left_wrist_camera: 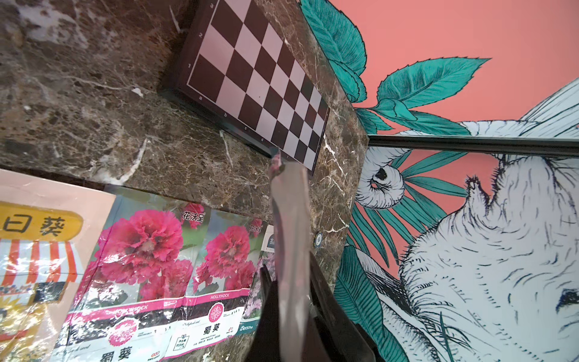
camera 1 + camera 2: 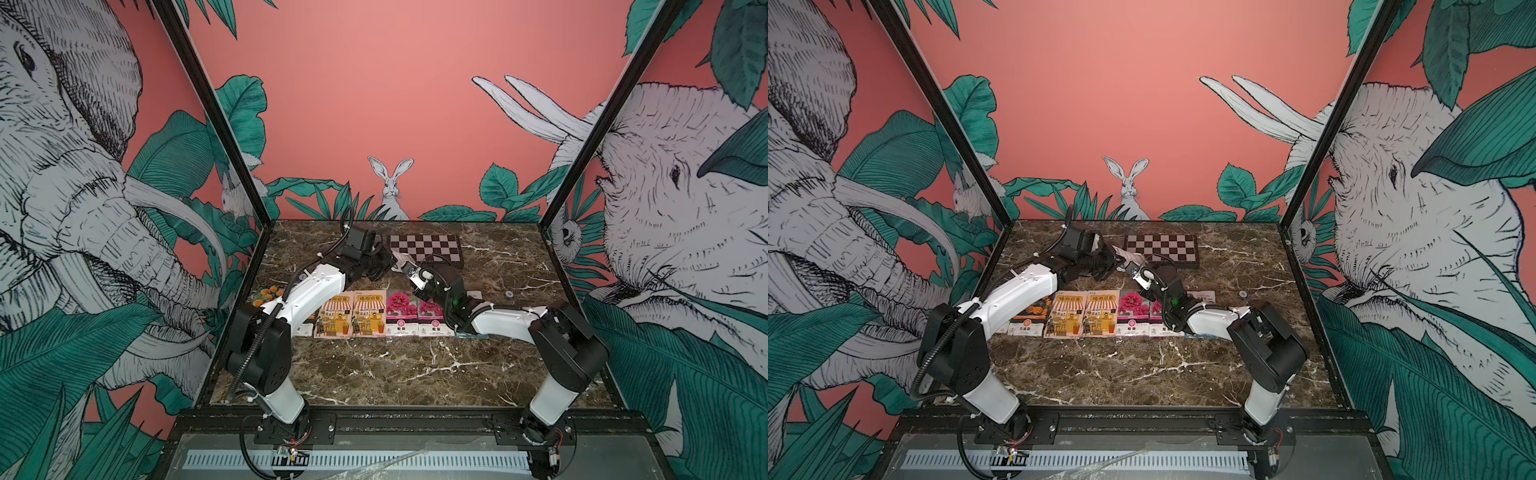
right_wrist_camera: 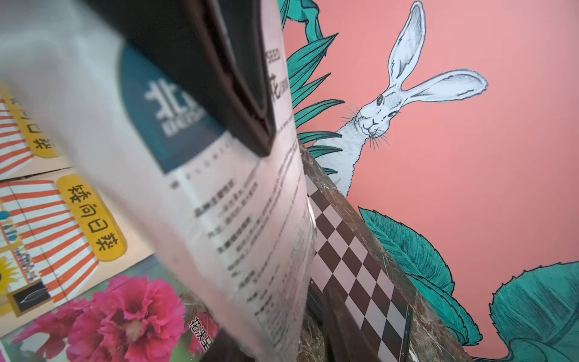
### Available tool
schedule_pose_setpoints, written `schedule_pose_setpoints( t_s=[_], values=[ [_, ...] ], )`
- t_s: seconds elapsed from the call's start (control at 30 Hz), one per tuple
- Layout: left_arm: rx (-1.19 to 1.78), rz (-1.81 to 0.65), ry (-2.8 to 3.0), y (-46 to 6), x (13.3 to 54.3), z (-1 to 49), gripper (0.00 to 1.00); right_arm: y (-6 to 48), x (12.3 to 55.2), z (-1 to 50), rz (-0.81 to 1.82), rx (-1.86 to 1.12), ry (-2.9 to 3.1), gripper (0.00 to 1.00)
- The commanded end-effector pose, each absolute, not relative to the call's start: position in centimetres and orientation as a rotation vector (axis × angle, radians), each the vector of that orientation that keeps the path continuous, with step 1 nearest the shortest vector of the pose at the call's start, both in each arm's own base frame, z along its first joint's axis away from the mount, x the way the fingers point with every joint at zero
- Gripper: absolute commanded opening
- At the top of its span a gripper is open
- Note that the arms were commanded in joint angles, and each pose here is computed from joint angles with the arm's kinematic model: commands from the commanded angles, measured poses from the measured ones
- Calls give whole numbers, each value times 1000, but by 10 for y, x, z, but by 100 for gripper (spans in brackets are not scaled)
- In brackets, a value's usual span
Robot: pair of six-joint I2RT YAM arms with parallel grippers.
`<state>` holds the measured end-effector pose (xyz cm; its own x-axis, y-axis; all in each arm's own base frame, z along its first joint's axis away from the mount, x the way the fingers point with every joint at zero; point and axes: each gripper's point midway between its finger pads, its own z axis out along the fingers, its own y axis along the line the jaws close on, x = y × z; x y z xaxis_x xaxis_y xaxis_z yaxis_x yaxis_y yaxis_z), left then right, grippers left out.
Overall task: Arrange the seed packets in a row
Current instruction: Place the seed packet at the center of the board.
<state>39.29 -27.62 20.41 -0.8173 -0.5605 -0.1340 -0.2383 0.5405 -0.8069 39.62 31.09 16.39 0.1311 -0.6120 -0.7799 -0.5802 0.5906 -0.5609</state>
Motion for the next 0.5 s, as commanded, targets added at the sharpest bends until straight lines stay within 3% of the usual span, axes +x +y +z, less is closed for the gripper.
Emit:
schedule_pose_setpoints(
  t_s=[0.0,0.2,0.33,0.4,0.47],
  values=[
    [-692,-1291,2331,-277,391,228,3,327,391,183,34,-1073,1427,31],
    [-718,-1355,2327,-281,389,228,3,337,387,183,91,-1123,1408,24],
    [-732,-1372,2319,-280,389,228,5,334,388,181,92,-1120,1435,7],
    [-737,-1355,2311,-276,389,229,13,328,389,184,105,-1096,1447,1],
    [-738,-1324,2301,-271,388,232,29,322,387,185,132,-1077,1469,0]
  ],
)
